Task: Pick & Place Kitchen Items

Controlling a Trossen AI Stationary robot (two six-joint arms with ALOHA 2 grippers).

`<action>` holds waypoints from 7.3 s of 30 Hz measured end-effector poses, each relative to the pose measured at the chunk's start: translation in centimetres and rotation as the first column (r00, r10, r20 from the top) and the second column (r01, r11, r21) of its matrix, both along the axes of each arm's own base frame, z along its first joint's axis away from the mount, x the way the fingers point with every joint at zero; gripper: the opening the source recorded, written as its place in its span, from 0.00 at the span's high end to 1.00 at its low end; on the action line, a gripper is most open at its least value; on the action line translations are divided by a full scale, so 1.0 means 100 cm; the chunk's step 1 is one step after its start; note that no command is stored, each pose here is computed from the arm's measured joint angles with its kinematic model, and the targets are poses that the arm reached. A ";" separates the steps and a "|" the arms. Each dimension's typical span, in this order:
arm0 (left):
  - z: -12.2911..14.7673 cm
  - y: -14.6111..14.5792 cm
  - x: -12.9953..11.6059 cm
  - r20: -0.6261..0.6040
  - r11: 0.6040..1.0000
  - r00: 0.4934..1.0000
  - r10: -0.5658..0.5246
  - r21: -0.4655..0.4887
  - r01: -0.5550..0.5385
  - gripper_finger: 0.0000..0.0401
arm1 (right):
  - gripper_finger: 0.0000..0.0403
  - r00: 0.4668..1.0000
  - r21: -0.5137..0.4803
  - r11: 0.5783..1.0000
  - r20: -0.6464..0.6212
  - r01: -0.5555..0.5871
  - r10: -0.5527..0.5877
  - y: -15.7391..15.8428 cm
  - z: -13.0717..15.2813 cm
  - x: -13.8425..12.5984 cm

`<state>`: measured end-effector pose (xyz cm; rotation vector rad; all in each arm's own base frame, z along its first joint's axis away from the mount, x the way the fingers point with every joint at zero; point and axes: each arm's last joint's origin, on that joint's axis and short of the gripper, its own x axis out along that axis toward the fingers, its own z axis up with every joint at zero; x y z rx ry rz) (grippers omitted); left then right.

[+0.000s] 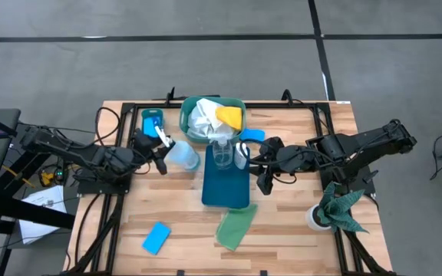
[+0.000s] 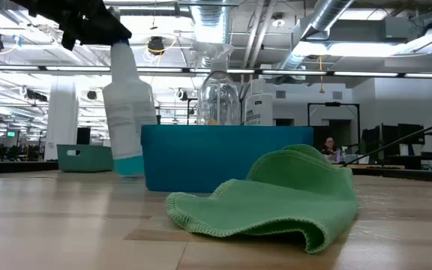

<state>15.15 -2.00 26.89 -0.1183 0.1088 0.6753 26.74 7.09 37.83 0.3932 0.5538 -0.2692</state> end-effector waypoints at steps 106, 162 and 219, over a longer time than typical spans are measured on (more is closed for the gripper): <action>0.020 -0.001 -0.028 0.031 0.917 0.941 -0.337 -0.215 0.335 0.34 | 0.67 0.999 -0.019 0.999 -0.011 -0.031 0.031 -0.002 0.000 0.000; 0.084 -0.004 -0.045 0.401 0.706 0.723 -0.563 -0.221 0.672 0.36 | 0.67 0.999 -0.031 0.999 -0.011 -0.034 0.034 -0.003 0.000 0.001; 0.224 -0.052 0.076 -0.726 0.681 0.389 -0.567 -0.149 0.717 0.40 | 0.67 0.998 -0.058 0.997 -0.057 -0.045 0.041 -0.004 -0.003 -0.002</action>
